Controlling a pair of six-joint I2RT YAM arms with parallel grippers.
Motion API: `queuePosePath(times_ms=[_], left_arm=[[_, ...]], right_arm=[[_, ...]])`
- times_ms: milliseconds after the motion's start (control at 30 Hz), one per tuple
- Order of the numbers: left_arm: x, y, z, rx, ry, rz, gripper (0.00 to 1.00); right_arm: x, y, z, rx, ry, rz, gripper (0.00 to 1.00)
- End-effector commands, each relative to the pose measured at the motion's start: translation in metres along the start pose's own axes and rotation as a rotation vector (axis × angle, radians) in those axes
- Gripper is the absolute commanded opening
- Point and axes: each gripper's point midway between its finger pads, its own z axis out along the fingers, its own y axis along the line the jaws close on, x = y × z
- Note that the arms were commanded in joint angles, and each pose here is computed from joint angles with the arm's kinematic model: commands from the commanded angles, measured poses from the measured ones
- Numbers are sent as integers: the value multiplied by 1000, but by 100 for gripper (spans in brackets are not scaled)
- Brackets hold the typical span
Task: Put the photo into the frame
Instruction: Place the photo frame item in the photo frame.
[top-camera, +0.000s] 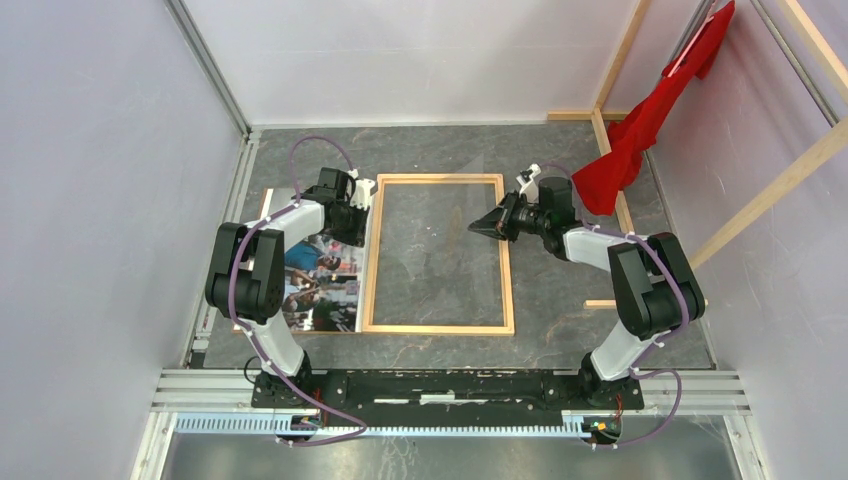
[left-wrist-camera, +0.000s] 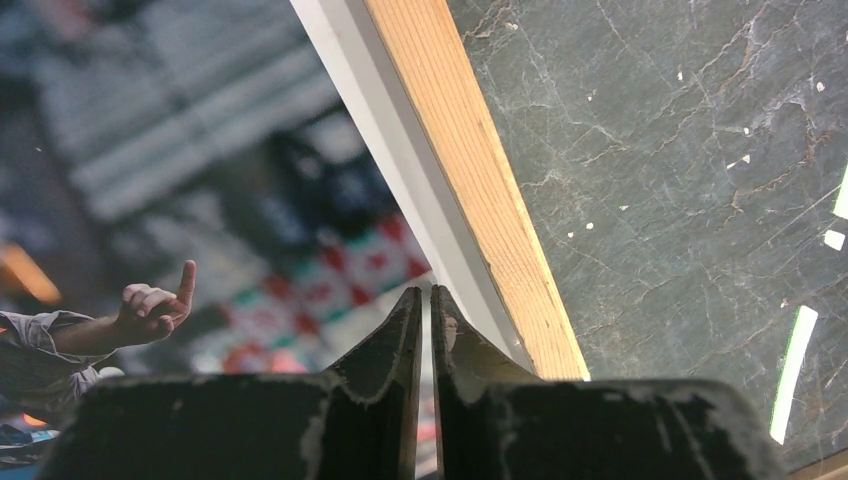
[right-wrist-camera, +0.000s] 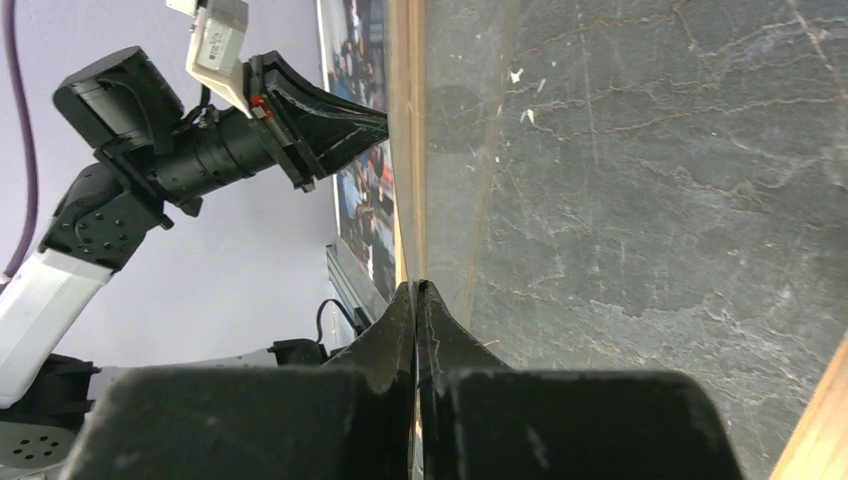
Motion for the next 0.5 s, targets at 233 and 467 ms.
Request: queuePosePath(times_ms=[233, 467], left_arm=[[-5, -2, 0, -14, -28, -5, 14], [-4, -1, 0, -18, -27, -3, 14]], right_arm=[[-10, -10, -8, 77, -5, -101, 0], [-10, -28, -6, 129, 14, -120, 13]])
